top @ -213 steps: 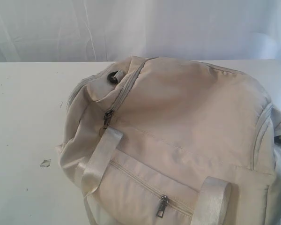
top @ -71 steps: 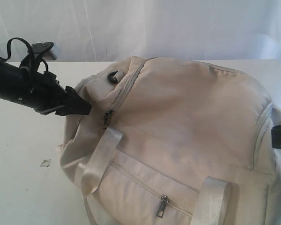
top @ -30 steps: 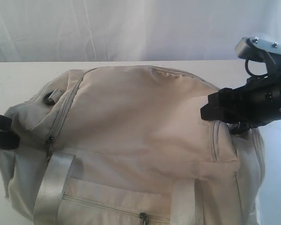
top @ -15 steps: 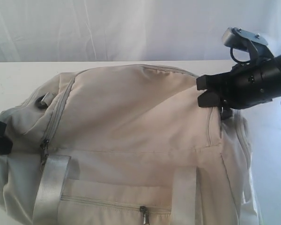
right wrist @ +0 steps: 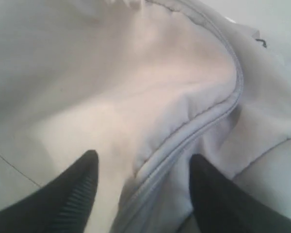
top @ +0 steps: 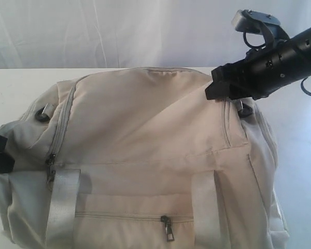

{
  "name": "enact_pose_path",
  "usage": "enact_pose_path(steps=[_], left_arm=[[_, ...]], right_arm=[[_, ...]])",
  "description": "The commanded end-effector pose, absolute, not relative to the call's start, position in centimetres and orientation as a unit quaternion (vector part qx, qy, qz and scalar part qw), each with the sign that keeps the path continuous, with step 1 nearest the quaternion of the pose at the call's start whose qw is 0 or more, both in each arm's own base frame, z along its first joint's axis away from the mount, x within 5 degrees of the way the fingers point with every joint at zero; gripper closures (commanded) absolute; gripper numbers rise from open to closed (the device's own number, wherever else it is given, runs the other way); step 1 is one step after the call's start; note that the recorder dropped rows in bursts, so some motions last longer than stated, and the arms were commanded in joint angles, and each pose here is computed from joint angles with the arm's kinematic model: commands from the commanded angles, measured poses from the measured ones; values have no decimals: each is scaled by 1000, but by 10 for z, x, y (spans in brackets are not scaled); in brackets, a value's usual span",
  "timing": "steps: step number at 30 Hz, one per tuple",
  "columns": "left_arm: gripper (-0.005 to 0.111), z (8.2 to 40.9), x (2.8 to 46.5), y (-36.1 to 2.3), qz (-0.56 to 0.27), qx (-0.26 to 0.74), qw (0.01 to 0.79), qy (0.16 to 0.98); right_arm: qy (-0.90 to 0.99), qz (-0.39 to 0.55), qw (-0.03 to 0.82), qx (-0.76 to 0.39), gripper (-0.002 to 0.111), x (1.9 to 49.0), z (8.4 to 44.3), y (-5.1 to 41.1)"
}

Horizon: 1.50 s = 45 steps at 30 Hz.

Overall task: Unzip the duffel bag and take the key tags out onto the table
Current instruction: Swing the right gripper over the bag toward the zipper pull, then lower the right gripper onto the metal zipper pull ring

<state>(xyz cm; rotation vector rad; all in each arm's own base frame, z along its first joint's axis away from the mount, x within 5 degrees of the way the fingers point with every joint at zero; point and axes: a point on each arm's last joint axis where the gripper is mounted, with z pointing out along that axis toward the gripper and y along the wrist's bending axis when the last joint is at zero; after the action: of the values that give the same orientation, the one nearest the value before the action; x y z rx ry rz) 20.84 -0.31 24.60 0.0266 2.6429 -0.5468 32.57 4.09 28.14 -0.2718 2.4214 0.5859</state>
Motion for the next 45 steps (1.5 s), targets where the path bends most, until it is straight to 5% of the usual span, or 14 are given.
enact_pose_path(steps=[1, 8, 17, 29, 36, 45], left_arm=[[107, 247, 205, -5, -208, 9, 216, 954], [107, 251, 207, -11, -242, 16, 230, 942], [107, 260, 205, -19, -282, 58, 249, 925], [107, 265, 202, -20, -282, 59, 261, 921], [107, 268, 201, -20, -283, 59, 269, 918], [107, 271, 198, -21, -281, 62, 277, 917]], right_arm=[[902, 210, 359, -120, 41, 313, 311, 40], [861, 304, 366, -181, 48, 267, 356, 64], [773, 408, 314, -371, 61, 219, 361, 170], [781, 364, 265, -432, 61, 213, 266, 291], [815, 319, 265, -405, 61, 231, 220, 306], [833, 242, 325, -376, 61, 253, 204, 303]])
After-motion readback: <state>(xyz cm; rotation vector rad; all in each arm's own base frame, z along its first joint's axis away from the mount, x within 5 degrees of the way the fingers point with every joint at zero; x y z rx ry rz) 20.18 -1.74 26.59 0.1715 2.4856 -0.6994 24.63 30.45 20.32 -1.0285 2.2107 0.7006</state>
